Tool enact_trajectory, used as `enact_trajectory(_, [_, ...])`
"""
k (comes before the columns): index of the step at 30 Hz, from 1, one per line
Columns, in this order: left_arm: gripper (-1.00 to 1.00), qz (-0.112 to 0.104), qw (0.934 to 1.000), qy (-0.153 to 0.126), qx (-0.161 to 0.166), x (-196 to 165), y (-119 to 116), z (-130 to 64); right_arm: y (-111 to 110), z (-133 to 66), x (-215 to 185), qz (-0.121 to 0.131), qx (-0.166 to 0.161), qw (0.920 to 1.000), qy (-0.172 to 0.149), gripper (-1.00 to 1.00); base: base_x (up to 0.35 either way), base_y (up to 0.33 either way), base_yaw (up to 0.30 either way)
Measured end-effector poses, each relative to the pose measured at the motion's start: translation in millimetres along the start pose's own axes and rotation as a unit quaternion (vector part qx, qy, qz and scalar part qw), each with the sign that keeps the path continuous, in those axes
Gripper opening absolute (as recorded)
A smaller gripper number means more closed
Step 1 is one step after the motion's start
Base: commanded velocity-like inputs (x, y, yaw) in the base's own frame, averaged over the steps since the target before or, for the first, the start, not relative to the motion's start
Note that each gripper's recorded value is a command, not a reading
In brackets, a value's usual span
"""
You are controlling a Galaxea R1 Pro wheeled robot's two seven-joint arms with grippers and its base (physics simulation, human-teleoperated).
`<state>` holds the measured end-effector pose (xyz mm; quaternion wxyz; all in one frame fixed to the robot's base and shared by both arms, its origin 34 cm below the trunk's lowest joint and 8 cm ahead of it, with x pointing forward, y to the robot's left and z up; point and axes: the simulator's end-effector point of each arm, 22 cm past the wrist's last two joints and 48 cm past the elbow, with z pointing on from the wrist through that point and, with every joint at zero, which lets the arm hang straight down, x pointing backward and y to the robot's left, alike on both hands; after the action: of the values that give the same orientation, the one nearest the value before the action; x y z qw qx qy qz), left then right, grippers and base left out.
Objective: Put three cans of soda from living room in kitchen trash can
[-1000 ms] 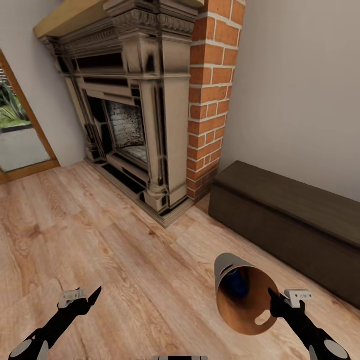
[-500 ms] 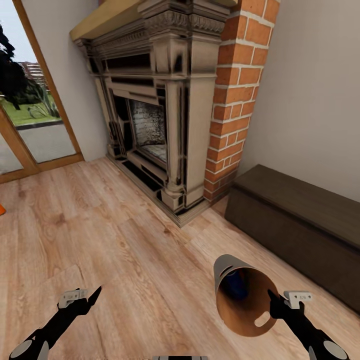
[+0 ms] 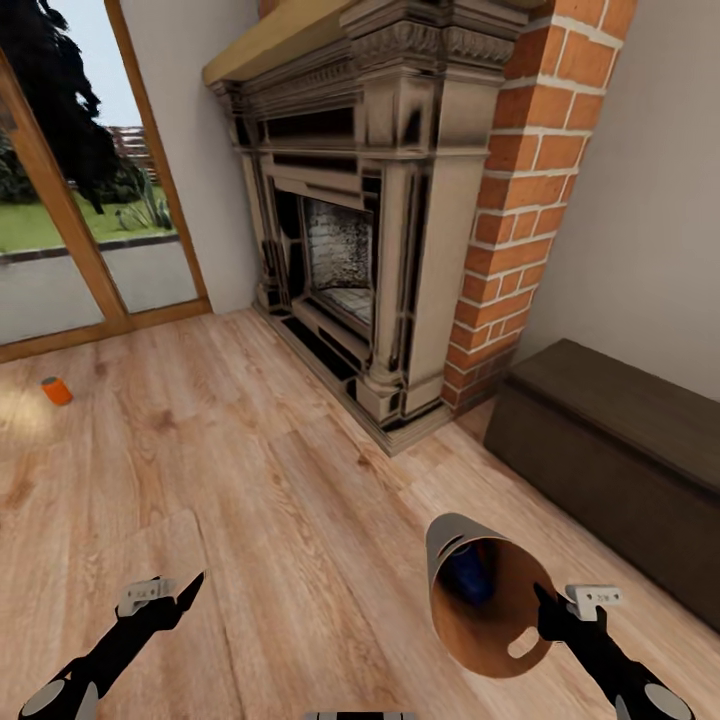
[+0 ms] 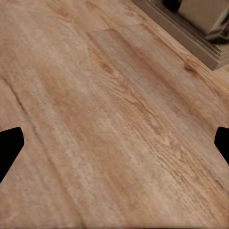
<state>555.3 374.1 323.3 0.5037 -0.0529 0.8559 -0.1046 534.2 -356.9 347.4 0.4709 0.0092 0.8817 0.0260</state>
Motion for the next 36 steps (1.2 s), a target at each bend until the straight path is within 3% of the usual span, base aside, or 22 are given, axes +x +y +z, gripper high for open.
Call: enact_trajectory(36, [1.0,0.001,1.0,0.001,0.002,0,-1,0.5,5,1.1,15,0.001,-0.004,0.9999,0.015,-1.0,0.0,0.0,0.247])
